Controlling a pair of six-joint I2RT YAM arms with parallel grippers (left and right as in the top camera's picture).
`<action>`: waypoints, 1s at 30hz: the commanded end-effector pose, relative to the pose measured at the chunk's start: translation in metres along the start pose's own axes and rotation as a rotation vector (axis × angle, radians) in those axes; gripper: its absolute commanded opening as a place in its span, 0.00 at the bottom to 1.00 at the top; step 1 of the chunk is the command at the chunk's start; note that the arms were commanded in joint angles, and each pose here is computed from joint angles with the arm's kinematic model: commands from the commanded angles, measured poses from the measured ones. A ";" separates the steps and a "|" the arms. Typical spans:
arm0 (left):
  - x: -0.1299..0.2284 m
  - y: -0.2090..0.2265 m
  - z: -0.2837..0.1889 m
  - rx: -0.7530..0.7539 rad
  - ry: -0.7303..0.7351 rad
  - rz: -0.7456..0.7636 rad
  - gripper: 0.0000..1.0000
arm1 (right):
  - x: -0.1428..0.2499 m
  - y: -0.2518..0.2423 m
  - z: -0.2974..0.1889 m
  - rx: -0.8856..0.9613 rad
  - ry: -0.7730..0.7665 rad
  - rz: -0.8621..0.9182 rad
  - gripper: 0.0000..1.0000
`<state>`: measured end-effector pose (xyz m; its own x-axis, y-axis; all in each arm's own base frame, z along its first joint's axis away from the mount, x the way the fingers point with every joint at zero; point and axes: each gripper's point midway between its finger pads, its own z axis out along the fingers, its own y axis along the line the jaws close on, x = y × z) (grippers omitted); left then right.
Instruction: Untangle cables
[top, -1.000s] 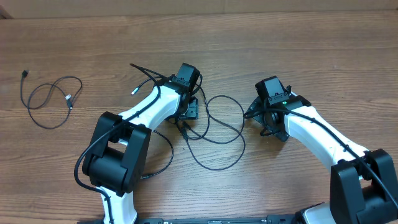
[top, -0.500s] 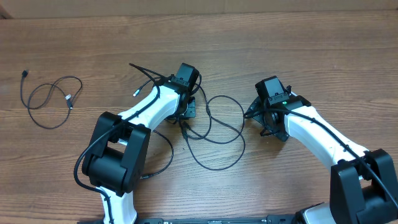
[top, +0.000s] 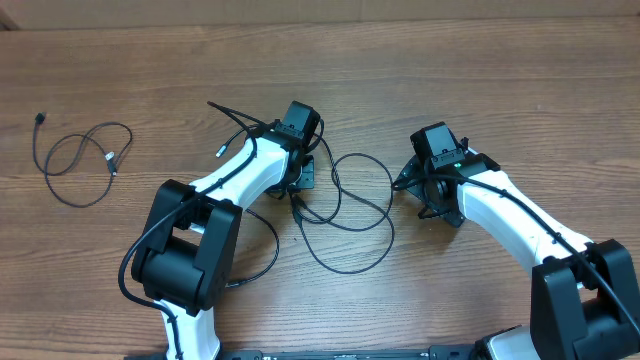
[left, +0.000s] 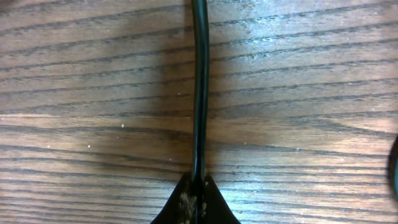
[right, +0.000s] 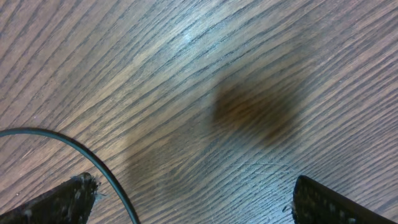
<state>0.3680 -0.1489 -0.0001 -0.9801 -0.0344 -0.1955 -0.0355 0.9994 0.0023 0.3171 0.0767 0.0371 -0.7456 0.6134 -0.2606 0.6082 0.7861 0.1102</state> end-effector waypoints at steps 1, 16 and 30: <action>0.016 0.015 0.014 -0.021 0.058 -0.057 0.04 | -0.002 0.000 -0.003 -0.012 -0.008 0.013 1.00; 0.021 0.029 0.017 -0.041 0.087 -0.114 0.04 | -0.002 0.000 -0.003 -0.012 -0.007 0.013 1.00; 0.015 0.026 0.015 -0.024 0.073 -0.078 0.04 | -0.002 0.000 -0.003 -0.012 -0.008 0.013 1.00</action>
<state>0.3695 -0.1299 -0.0005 -0.9741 -0.1303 -0.1850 -0.1302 0.9914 -0.0127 0.3170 0.0766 0.0371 -0.7453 0.6136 -0.2607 0.6086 0.7859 0.1097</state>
